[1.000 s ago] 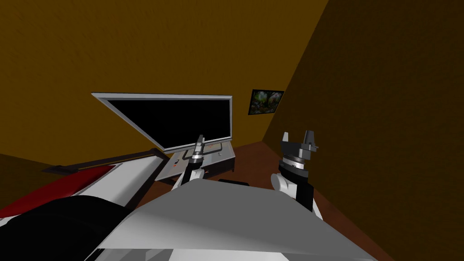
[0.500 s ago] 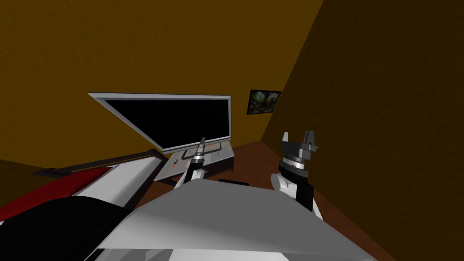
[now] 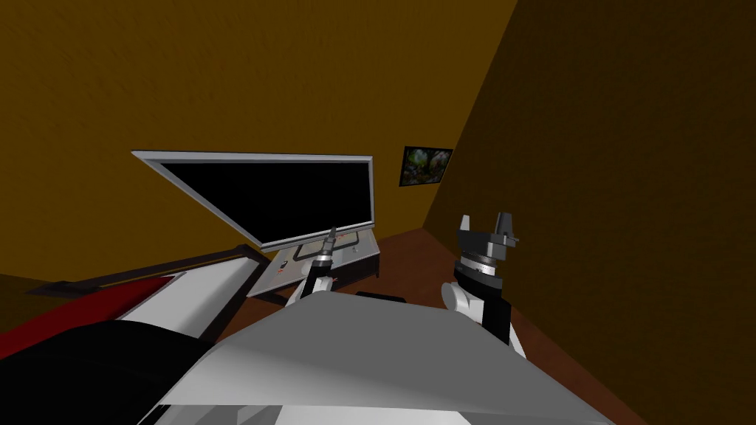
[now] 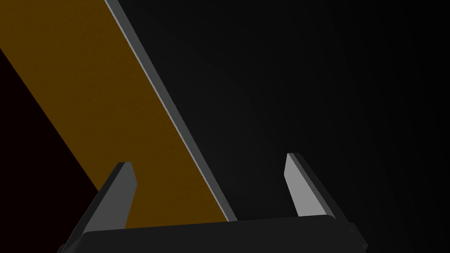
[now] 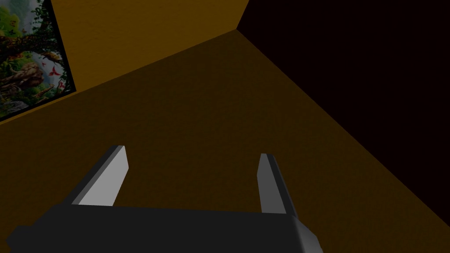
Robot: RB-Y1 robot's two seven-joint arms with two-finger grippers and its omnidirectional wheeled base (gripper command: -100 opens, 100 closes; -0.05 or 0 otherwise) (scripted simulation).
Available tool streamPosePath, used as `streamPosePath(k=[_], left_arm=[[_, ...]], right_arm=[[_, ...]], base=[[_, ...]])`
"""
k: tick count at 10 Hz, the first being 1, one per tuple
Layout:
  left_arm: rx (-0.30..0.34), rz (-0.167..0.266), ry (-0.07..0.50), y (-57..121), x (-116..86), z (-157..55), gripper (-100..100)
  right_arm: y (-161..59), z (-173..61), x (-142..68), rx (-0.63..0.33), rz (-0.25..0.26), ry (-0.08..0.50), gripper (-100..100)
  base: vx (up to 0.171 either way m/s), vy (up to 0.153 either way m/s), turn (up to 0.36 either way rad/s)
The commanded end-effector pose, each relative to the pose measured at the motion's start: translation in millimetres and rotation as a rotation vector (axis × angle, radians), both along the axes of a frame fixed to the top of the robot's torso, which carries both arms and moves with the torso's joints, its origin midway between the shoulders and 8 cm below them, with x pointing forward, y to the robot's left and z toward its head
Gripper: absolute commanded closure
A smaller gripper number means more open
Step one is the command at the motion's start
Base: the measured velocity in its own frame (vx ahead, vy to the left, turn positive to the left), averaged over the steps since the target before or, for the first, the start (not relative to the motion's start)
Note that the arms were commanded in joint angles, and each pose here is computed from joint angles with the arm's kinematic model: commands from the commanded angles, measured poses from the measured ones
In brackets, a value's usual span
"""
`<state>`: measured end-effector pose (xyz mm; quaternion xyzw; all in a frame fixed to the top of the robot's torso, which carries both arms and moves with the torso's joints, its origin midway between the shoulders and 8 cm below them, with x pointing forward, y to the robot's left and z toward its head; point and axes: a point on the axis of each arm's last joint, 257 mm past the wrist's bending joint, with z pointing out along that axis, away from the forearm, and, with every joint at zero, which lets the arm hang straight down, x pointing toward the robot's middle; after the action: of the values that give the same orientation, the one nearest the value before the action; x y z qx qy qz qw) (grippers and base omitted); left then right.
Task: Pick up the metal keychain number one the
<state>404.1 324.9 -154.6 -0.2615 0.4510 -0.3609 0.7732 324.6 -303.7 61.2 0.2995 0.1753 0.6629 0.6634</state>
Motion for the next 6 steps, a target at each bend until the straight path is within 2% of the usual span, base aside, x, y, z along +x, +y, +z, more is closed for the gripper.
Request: streamPosePath(k=[1,2,3,4,5,6], left_arm=[[0.020,0.016,0.029,2.5,3,-16,-100],[0.018,0.019,0.045,3.8,3,-23,-100],[0.059,0.039,0.045,7.4,6,-25,-100],[0.056,0.044,0.075,9.9,6,-39,-100],[0.055,0.046,0.085,10.8,6,-44,-100],[0.095,0.067,0.094,15.3,9,-49,-100]], right_arm=[[0,0,0,0.000,0.000,0.000,0],[0,0,0,0.000,0.000,0.000,0],[0,0,0,0.000,0.000,0.000,0],[0,0,0,0.000,0.000,0.000,0],[0,0,0,0.000,0.000,0.000,0],[0,0,0,0.000,0.000,0.000,0]], base=[[-0.020,-0.008,-0.038],[-0.008,-0.004,0.003],[-0.012,-0.011,-0.072],[-0.013,-0.008,-0.041],[-0.006,-0.004,0.007],[-0.008,-0.010,-0.076]])
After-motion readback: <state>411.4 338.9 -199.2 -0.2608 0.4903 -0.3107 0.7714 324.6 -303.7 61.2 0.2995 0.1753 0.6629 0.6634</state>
